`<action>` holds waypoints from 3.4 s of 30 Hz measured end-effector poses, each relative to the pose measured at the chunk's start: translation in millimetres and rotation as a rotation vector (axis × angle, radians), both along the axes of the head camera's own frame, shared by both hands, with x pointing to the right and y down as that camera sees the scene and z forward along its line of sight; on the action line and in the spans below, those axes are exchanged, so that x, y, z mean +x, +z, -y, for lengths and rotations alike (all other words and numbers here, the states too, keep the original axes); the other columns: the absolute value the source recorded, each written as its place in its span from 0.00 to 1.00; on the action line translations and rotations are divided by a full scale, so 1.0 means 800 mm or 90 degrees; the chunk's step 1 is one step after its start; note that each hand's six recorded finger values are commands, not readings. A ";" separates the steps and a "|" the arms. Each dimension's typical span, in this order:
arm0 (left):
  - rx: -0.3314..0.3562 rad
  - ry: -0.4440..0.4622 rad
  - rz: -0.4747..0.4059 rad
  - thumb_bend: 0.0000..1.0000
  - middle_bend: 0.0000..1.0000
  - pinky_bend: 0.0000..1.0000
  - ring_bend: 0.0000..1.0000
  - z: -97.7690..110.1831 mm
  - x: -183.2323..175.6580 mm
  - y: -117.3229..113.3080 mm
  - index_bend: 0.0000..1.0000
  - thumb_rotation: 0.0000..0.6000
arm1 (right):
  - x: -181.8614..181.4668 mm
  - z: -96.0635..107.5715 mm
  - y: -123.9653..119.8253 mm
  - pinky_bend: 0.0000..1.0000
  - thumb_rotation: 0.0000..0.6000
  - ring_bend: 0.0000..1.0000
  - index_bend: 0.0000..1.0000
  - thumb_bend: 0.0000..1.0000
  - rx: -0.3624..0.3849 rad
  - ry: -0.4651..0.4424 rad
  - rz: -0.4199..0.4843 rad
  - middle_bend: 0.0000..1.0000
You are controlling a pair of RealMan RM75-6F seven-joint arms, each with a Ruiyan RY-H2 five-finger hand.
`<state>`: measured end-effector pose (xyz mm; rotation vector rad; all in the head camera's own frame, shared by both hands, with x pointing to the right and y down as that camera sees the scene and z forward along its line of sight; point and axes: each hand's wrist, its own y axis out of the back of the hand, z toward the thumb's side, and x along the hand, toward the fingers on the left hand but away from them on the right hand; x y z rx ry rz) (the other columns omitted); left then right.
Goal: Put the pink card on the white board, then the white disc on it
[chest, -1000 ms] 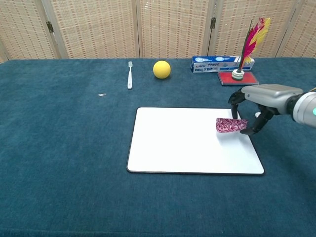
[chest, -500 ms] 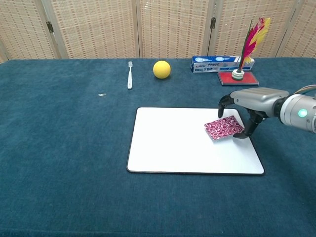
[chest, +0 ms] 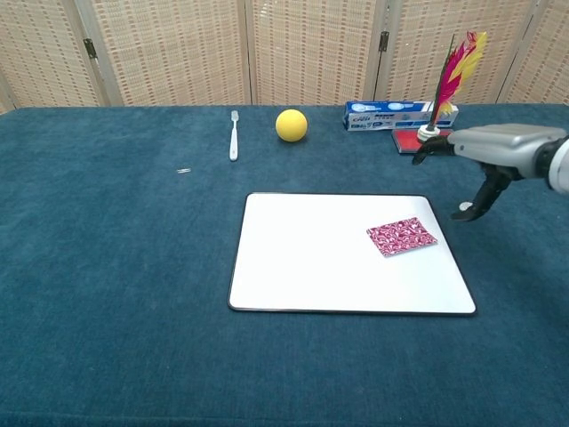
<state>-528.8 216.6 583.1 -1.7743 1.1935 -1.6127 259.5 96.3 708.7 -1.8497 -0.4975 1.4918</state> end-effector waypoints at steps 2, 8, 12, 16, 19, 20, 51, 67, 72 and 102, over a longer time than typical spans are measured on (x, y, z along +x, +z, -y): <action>-0.002 0.003 0.003 0.26 0.00 0.22 0.00 0.000 0.001 0.001 0.11 1.00 | 0.015 0.006 -0.007 0.00 1.00 0.00 0.31 0.16 0.011 0.009 -0.007 0.06; -0.019 0.021 0.013 0.26 0.00 0.22 0.00 -0.001 0.011 0.009 0.12 1.00 | 0.056 0.016 -0.010 0.00 1.00 0.00 0.36 0.16 0.042 0.016 -0.057 0.07; -0.027 0.028 0.010 0.26 0.00 0.22 0.00 0.001 0.016 0.014 0.12 1.00 | 0.074 0.019 0.002 0.00 1.00 0.00 0.37 0.17 0.045 0.021 -0.088 0.07; -0.031 0.026 0.008 0.26 0.00 0.22 0.00 0.002 0.016 0.015 0.12 1.00 | 0.080 0.018 0.019 0.00 1.00 0.00 0.38 0.17 0.046 0.015 -0.114 0.07; -0.033 0.029 0.013 0.26 0.00 0.22 0.00 0.004 0.015 0.017 0.12 1.00 | 0.080 0.017 0.033 0.00 1.00 0.00 0.38 0.17 0.040 0.013 -0.124 0.07; -0.033 0.030 0.015 0.26 0.00 0.22 0.00 0.004 0.015 0.017 0.12 1.00 | 0.079 0.017 0.037 0.00 1.00 0.00 0.38 0.17 0.038 0.013 -0.126 0.07; -0.031 0.014 0.013 0.26 0.00 0.22 0.00 0.010 0.005 0.021 0.12 1.00 | 0.053 0.027 0.086 0.00 1.00 0.00 0.44 0.18 -0.003 0.023 -0.112 0.10; -0.019 0.022 0.000 0.26 0.00 0.22 0.00 0.009 0.010 0.018 0.11 1.00 | 0.042 0.026 0.069 0.00 1.00 0.00 0.58 0.21 0.018 0.023 -0.081 0.16; -0.019 0.027 -0.002 0.26 0.00 0.22 0.00 0.011 0.013 0.018 0.11 1.00 | 0.021 0.019 0.045 0.00 1.00 0.00 0.58 0.20 0.026 0.014 -0.039 0.17; -0.013 -0.007 -0.011 0.26 0.00 0.22 0.00 0.008 -0.010 0.008 0.11 1.00 | -0.069 -0.020 0.051 0.00 1.00 0.00 0.46 0.15 -0.006 -0.095 -0.013 0.12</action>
